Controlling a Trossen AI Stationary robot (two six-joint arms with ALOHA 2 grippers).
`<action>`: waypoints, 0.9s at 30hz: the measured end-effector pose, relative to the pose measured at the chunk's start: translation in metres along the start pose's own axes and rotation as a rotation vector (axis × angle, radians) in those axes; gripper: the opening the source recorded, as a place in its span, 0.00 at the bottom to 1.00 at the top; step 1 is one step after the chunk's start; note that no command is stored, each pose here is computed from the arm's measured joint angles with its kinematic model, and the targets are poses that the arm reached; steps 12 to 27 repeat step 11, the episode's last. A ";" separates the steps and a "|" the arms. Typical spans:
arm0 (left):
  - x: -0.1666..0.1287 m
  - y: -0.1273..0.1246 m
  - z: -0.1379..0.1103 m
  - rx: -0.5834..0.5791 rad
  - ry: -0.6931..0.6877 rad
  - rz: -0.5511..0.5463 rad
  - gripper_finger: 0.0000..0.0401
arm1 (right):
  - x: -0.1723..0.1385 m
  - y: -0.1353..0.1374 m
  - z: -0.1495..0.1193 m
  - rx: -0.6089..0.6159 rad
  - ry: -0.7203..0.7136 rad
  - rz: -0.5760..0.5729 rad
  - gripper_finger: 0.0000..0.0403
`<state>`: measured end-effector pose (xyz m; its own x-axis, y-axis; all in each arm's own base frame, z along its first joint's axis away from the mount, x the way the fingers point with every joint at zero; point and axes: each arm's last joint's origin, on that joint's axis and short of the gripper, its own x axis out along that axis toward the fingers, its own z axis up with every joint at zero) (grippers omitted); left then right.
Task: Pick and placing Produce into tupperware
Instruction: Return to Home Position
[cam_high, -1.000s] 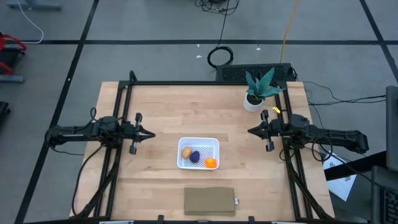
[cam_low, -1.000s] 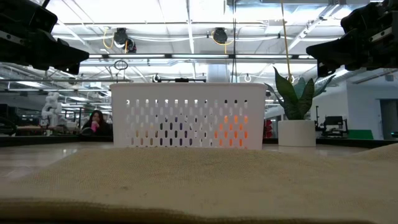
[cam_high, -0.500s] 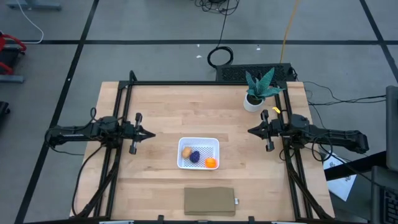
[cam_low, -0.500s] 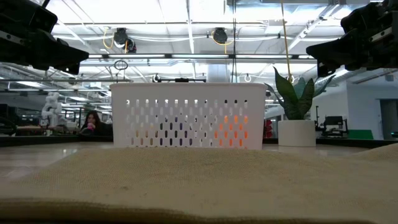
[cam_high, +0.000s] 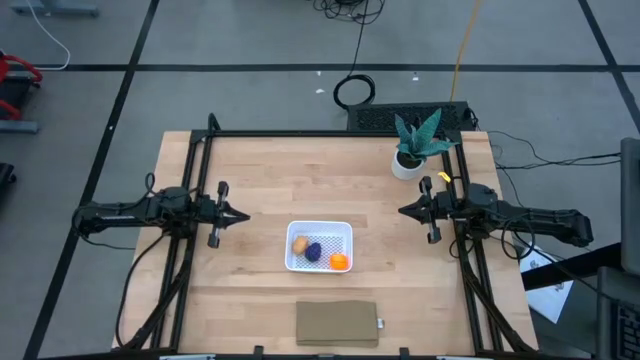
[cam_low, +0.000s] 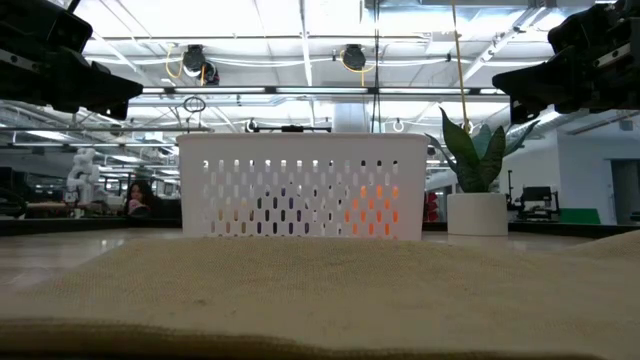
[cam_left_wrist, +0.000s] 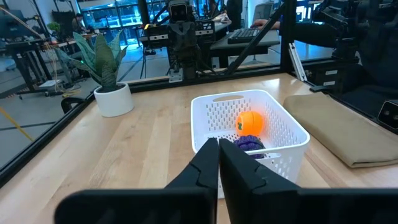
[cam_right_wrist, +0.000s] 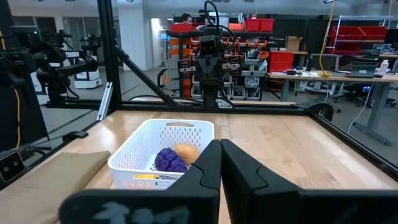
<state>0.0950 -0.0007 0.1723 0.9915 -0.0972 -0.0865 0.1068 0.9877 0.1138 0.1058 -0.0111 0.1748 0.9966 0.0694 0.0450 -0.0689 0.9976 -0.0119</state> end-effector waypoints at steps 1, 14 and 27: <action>0.000 0.000 0.000 0.000 0.000 0.000 0.03 | 0.000 0.000 0.000 0.000 0.000 0.000 0.00; 0.000 0.000 0.000 0.000 0.000 0.000 0.04 | 0.000 0.000 0.000 0.000 0.000 0.000 0.00; 0.000 0.000 0.000 0.000 0.000 0.000 0.04 | 0.000 0.000 0.000 0.000 0.000 0.000 0.00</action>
